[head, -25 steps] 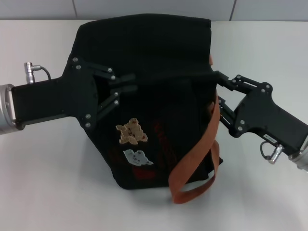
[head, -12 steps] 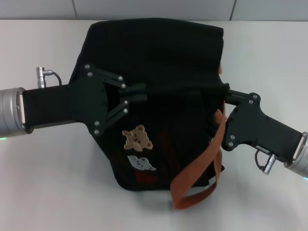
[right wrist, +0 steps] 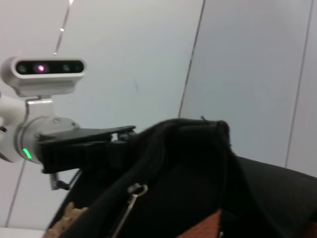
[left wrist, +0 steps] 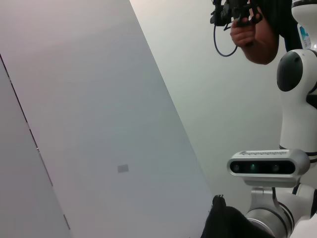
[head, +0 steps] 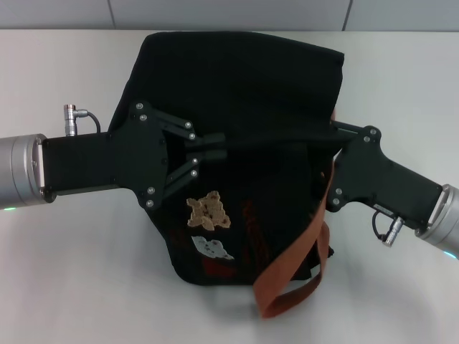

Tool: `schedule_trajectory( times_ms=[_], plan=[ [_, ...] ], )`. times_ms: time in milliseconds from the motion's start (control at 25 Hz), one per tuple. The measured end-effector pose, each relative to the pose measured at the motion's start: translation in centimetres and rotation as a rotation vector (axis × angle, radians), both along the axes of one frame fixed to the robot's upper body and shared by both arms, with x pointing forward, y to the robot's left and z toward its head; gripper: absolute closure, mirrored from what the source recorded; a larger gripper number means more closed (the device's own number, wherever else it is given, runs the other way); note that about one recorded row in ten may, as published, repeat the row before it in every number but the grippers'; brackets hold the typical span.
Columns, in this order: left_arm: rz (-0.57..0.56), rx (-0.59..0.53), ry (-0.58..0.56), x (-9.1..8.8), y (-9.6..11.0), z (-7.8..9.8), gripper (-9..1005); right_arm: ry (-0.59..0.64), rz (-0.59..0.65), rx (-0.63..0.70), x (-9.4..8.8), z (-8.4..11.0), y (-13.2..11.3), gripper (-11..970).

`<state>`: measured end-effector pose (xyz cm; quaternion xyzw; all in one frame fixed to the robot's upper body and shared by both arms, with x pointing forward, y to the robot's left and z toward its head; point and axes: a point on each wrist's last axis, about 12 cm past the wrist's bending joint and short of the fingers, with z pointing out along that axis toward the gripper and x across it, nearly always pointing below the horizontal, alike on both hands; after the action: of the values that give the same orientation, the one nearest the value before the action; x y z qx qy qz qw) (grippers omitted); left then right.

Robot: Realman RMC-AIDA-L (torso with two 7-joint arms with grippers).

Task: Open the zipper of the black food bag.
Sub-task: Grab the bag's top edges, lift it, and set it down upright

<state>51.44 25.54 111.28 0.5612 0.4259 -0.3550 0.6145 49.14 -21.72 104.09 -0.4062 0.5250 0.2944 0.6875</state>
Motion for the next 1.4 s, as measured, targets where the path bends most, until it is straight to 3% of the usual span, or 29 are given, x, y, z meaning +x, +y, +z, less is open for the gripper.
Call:
schedule_trajectory(
  times_ms=[280, 960, 1400],
  plan=[
    [0.005, 0.002, 0.000, 0.0, 0.1, 0.0, 927, -0.061, -0.067, -0.014, -0.3, -0.3, -0.1, 607],
    [0.013, 0.004, -0.002, 0.1, 0.1, 0.0, 927, -0.138, -0.081, -0.053, -1.3, -0.8, 0.4, 626],
    [0.014, 0.003, 0.000, 0.1, 0.1, -0.1, 927, -0.134, -0.077, -0.057, -1.4, -0.9, 0.4, 930]
  ],
)
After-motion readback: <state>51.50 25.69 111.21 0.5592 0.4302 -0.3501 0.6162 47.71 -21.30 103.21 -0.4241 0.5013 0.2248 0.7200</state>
